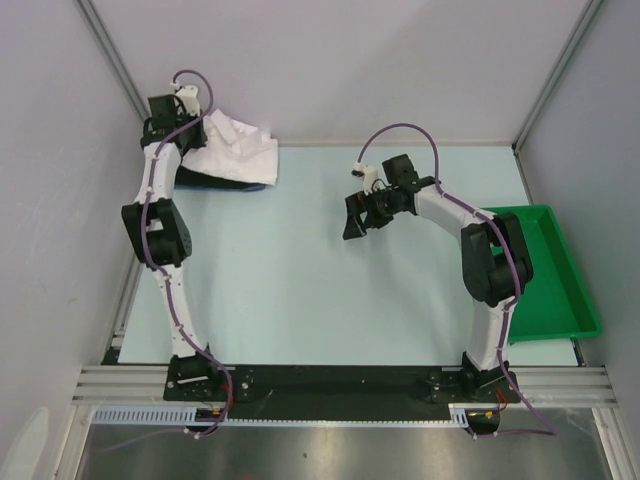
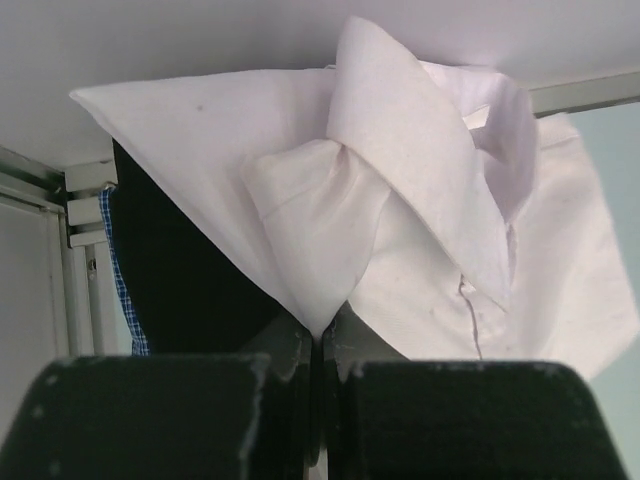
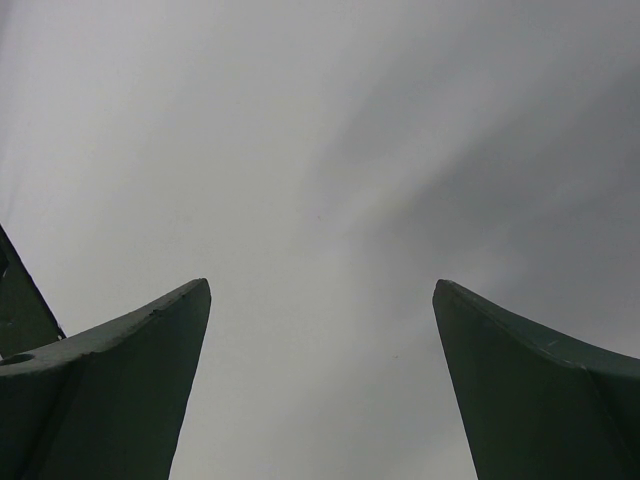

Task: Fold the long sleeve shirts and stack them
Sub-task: Neatly place the folded shirt to the corner

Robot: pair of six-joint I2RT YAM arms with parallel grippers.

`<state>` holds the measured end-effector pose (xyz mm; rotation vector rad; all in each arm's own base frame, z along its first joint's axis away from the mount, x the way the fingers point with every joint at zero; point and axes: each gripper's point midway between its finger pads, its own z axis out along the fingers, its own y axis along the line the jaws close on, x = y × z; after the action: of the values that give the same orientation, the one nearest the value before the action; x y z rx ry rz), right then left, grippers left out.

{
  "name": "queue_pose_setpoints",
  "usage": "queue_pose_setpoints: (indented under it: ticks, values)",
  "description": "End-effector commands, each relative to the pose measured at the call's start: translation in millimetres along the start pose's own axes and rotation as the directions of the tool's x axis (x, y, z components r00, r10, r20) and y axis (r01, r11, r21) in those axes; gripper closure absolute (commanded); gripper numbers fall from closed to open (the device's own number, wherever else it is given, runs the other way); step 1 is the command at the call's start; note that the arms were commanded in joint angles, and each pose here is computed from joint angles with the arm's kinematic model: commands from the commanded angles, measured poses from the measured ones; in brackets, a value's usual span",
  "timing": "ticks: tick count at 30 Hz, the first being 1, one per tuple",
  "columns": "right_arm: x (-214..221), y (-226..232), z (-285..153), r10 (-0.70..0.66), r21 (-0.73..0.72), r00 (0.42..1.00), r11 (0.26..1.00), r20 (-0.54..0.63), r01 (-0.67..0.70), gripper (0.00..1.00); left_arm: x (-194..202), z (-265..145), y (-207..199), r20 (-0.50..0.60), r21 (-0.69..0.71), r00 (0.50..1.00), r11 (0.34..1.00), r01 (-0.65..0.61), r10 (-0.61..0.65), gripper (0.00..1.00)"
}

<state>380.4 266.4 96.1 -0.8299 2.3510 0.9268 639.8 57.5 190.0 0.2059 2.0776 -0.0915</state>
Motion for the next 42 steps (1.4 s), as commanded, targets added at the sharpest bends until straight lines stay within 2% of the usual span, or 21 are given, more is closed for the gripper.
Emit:
queue_pose_setpoints:
  ticks: [1,5,11,20,22,25,26,27,28,31,34,39,42]
  values:
    - [-10.4,-2.1,-1.0,-0.035,0.009,0.999,0.999,0.002,0.035,0.0,-34.1,6.1,28.5,0.172,0.01,0.985,1.0,0.02,-0.021,0.99]
    - [-7.0,-2.8,0.1,-0.035,0.015,0.999,0.999,-0.011,0.035,0.0,-31.8,8.0,55.6,0.202,-0.032,0.979,0.999,0.002,0.005,1.0]
    - [-8.6,-5.5,0.9,-0.041,0.019,0.999,0.999,-0.017,0.042,0.0,-7.4,16.0,70.6,0.168,-0.037,0.986,0.999,0.006,0.001,1.0]
    - [-10.2,-7.3,1.6,-0.047,0.023,0.999,0.999,-0.021,0.048,0.0,30.1,25.2,79.7,0.103,-0.045,0.991,0.994,0.095,-0.09,0.98]
    - [-10.5,-7.4,0.5,-0.047,0.024,0.999,0.999,-0.019,0.047,0.0,32.9,25.7,78.4,0.096,-0.041,0.99,0.993,0.109,-0.104,0.89]
    - [-11.7,-7.6,-0.9,-0.048,0.027,0.999,0.998,-0.016,0.048,0.0,37.9,23.8,89.4,0.083,-0.109,0.991,0.987,0.118,-0.109,0.77]
    - [-12.5,-10.1,-2.0,-0.045,0.029,0.999,0.999,-0.012,0.045,0.0,36.8,21.1,95.5,0.083,-0.14,0.991,0.984,0.113,-0.102,0.64]
    - [-14.2,-11.0,-4.1,-0.041,0.031,0.999,0.999,-0.006,0.042,0.0,36.9,17.2,107.0,0.079,-0.203,0.992,0.972,0.115,-0.101,0.55]
    - [-14.6,-11.8,-5.6,-0.034,0.031,0.999,0.999,-0.004,0.034,0.0,34.0,11.2,119.2,0.093,-0.25,0.989,0.959,0.136,-0.116,0.36]
    - [-18.0,-21.1,-15.6,-0.017,0.043,1.0,0.999,0.016,0.016,0.0,9.5,-9.7,131.9,0.146,-0.283,0.982,0.947,0.155,-0.117,0.12]
    - [-24.9,-30.7,-30.6,-0.005,0.061,0.999,0.998,0.047,0.002,0.0,-18.1,-34.6,128.1,0.18,-0.273,0.98,0.952,0.135,-0.087,0.01]
    - [-40.9,-48.1,-60.2,0.01,0.095,0.993,0.995,0.119,-0.021,0.0,-51.5,-84.9,99.8,0.201,-0.211,0.976,0.969,0.13,-0.087,0.01]
    - [-58.7,-63.2,-84.1,0.014,0.13,0.98,0.991,0.196,-0.04,0.0,-42.6,-100.0,73.3,0.146,-0.127,0.982,0.983,0.137,-0.118,0.01]
